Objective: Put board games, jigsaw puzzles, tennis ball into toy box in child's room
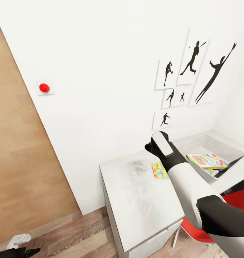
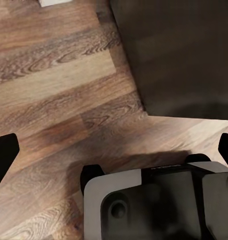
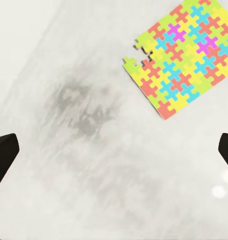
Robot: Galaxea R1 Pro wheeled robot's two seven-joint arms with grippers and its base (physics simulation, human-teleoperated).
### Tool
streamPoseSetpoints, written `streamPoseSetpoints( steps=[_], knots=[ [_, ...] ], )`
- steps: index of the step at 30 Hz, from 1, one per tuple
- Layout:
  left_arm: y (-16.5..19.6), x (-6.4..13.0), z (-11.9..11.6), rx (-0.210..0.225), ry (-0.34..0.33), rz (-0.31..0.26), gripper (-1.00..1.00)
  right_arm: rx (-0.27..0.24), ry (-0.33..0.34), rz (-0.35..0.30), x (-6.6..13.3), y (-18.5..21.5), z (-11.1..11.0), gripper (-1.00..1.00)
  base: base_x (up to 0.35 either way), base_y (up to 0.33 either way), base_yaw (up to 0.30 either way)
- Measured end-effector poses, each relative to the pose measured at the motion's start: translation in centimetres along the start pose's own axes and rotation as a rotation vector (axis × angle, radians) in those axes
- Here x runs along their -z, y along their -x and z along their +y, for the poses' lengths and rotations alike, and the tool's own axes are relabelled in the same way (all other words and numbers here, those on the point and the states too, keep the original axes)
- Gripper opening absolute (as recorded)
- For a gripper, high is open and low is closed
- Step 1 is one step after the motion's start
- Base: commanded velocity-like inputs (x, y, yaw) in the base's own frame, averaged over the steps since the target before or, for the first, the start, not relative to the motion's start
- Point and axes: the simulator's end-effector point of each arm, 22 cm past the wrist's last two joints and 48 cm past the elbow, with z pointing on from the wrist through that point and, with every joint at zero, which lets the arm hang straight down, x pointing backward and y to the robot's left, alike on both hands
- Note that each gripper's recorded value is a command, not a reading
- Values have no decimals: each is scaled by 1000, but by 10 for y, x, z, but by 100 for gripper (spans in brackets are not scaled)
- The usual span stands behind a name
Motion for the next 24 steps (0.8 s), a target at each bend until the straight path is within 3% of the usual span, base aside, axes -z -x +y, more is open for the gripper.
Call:
streamPoseSetpoints(
  steps=[9,16,24],
  knots=[
    [0,0,0,0,0,1,100,-56,-28,-34,-6,19,-21,100,10,95,0],
    [0,0,0,0,0,0,100,-70,-34,-41,-7,24,-26,100,1,26,-10],
    [0,0,0,-1,0,1,100,-70,-36,-45,-8,25,-28,100,0,141,-200]
  ],
)
